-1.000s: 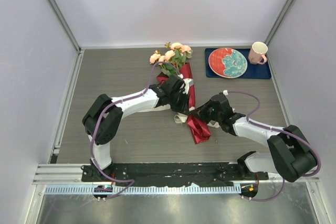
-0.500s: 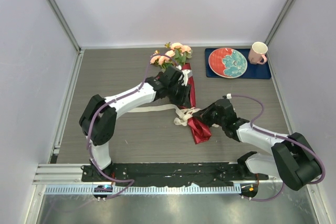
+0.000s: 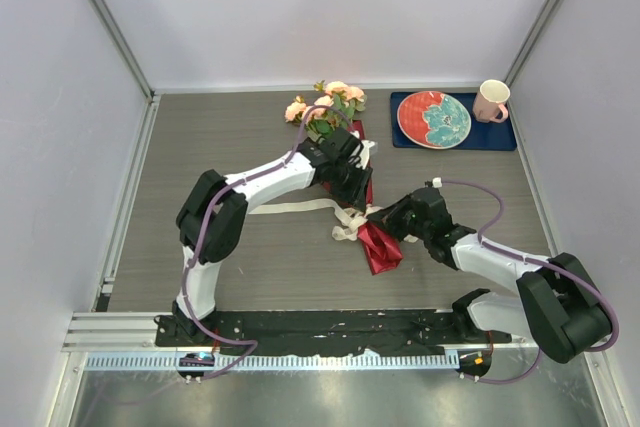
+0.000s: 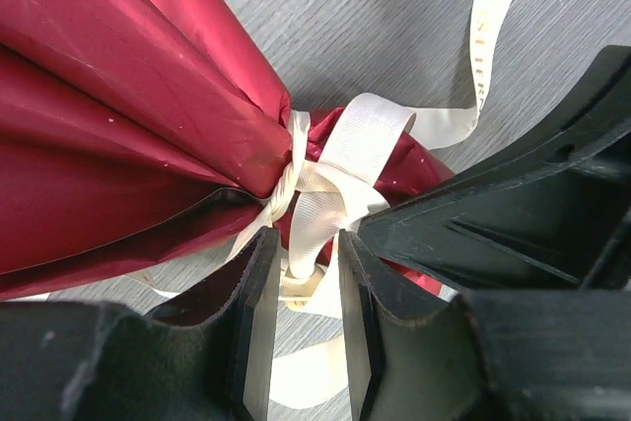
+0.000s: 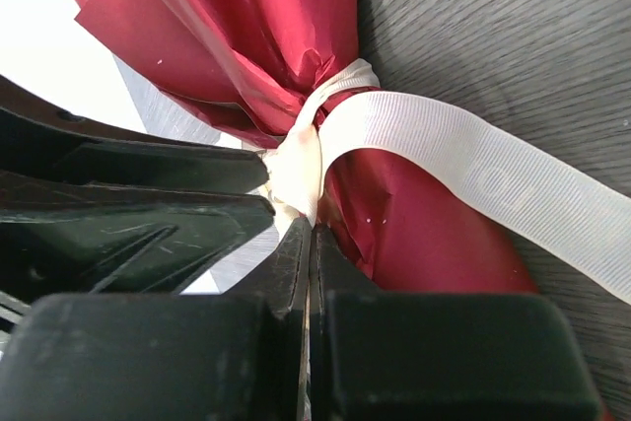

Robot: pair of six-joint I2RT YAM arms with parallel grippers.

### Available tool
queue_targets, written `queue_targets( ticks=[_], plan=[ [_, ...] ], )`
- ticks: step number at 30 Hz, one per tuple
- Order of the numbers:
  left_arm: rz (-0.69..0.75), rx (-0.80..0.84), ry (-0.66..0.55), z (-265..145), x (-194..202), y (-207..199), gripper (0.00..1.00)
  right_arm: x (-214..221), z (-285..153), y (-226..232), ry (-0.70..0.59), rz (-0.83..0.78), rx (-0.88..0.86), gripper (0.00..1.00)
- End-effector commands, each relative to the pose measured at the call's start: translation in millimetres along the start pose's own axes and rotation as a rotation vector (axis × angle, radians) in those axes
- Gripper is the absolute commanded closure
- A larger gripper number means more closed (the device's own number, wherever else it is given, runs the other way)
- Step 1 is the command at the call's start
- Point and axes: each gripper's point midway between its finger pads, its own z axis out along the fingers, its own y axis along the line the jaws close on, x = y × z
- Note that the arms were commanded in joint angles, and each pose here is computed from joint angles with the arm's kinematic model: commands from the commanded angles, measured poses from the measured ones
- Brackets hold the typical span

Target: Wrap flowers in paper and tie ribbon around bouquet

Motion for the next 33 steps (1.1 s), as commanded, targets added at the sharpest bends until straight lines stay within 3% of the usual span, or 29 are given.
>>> queue_targets(
  ticks=[1, 5, 9, 13, 15, 18, 26, 29, 30, 33],
  plan=[
    [0.049, 0.027, 0.009, 2, -1, -8, 0.66, -4, 0, 16, -0.008, -0.009, -0.056, 1.00],
    [0.053, 0.026, 0.018, 7, 0, -8, 0.62, -5, 0, 17, -0.007, -0.014, -0.058, 1.00],
    [0.052, -0.002, 0.026, 15, -2, -2, 0.66, -5, 0, 18, -0.006, -0.015, -0.059, 1.00],
    [0.043, -0.034, -0.031, 6, -15, 1, 0.90, -4, 1, 15, -0.005, -0.031, -0.047, 1.00],
    [0.033, -0.024, -0.069, 0, -22, -2, 0.92, -4, 0, 9, -0.007, -0.063, -0.027, 1.00],
    [0.024, 0.009, -0.139, -16, -34, -11, 0.99, -6, -2, 6, -0.013, -0.182, -0.019, 1.00],
    [-0.019, 0.105, -0.220, -27, -44, -21, 1.00, -6, -6, 22, 0.031, -0.551, -0.100, 1.00],
    [-0.041, 0.123, -0.227, -25, -46, -22, 1.00, 2, -8, 21, 0.096, -0.646, -0.109, 0.82],
    [-0.043, 0.123, -0.222, -23, -46, -22, 1.00, 0, -10, 27, 0.095, -0.671, -0.119, 0.66],
    [-0.050, 0.120, -0.216, -20, -46, -20, 1.00, -5, -24, 39, 0.071, -0.757, -0.138, 0.52]
  ],
)
